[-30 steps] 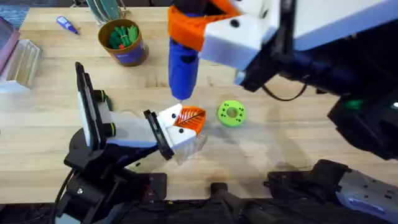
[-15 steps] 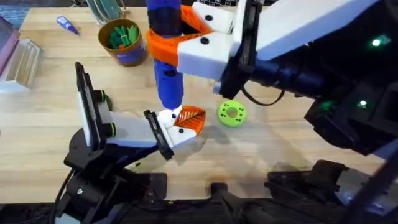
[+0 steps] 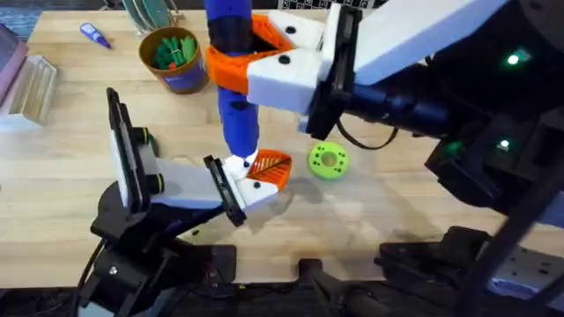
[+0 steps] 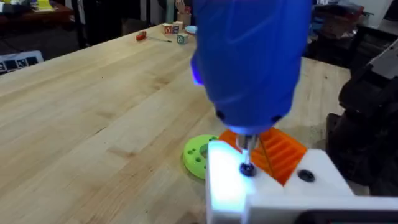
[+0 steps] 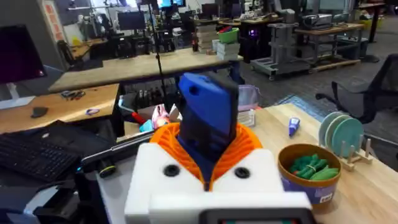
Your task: Pick up the gripper from the table and insert it into the empty holder that is missing its gripper. Then pick up a screw, insert it into the mounting hole, and use the screwdriver to tighten it. Finally, clean up the table by picking up the vegetable and placing it into the bucket.
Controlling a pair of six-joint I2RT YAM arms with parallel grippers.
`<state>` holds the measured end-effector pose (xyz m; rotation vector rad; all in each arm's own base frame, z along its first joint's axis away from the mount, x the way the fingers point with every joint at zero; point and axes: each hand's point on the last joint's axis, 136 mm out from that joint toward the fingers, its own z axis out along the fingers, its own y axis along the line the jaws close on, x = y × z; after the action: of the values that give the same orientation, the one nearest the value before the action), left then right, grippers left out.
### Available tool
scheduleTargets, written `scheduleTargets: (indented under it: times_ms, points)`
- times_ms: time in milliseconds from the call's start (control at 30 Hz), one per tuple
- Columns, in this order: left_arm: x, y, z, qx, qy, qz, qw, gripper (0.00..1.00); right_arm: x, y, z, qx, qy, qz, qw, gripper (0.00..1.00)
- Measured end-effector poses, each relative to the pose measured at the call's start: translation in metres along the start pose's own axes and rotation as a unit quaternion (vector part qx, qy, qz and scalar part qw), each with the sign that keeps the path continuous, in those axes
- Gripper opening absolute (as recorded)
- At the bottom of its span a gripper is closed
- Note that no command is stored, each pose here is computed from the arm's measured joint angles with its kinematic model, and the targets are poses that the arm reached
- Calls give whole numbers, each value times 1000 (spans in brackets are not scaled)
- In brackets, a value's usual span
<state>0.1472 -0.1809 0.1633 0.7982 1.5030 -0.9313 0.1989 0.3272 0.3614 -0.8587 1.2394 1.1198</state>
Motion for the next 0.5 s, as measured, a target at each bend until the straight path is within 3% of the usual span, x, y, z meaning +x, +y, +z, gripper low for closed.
scheduleTargets:
  times_ms: [500]
  points:
    - [0,0,0,0,0,0,1000,6,8,-2,0,4,16,10,1000,24]
